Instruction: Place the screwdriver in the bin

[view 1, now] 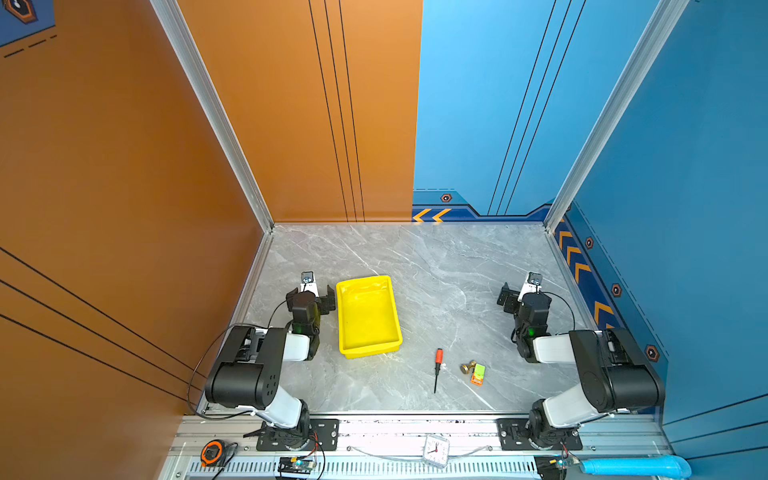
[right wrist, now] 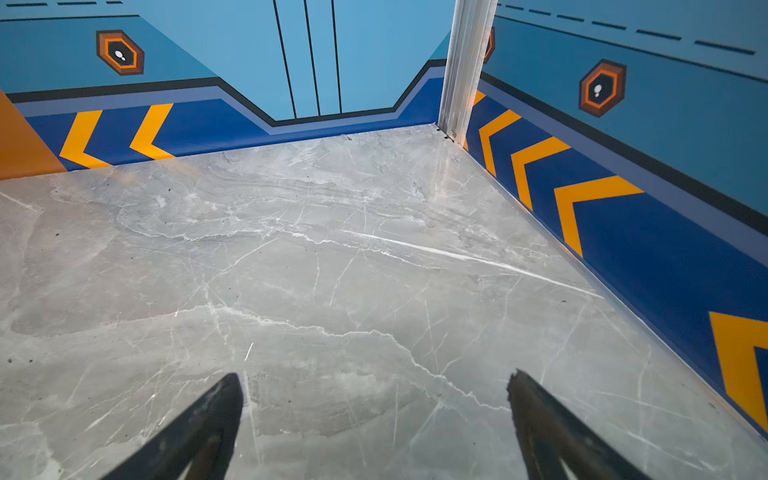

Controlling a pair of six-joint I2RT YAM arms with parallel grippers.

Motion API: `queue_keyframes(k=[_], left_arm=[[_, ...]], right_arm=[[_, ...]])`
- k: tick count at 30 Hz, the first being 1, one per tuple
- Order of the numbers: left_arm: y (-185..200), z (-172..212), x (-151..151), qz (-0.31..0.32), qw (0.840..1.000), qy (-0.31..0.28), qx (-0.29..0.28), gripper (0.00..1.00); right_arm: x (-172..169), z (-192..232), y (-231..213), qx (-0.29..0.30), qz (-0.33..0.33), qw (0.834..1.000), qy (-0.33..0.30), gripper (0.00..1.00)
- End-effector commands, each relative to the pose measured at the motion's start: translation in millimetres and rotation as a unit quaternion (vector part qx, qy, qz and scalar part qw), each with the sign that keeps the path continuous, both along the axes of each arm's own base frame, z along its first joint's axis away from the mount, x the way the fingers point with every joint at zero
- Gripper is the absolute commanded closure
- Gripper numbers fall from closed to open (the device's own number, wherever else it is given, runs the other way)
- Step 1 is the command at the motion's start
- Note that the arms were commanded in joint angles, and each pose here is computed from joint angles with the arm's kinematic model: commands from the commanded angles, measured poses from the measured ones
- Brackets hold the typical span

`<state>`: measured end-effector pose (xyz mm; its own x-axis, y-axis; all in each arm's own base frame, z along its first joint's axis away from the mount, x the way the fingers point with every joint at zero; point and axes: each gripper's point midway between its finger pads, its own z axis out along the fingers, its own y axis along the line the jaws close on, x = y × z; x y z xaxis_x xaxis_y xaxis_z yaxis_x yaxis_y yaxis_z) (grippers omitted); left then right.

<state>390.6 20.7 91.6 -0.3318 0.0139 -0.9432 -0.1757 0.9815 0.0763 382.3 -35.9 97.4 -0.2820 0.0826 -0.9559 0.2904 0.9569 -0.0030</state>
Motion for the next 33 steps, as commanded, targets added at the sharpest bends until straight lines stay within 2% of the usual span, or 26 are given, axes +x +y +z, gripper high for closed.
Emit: queue_keyframes(k=[1, 33], left_arm=[[-2.2, -0.7, 3.5, -0.010, 1.000, 0.003, 0.002, 0.02], [-2.1, -0.2, 3.8, -0.009, 1.000, 0.002, 0.002, 0.02]], right_arm=[[2.4, 0.4, -2.2, -0.009, -0.008, 1.000, 0.002, 0.00], [3.0, -0.2, 0.6, -0.013, -0.004, 1.000, 0.005, 0.00]])
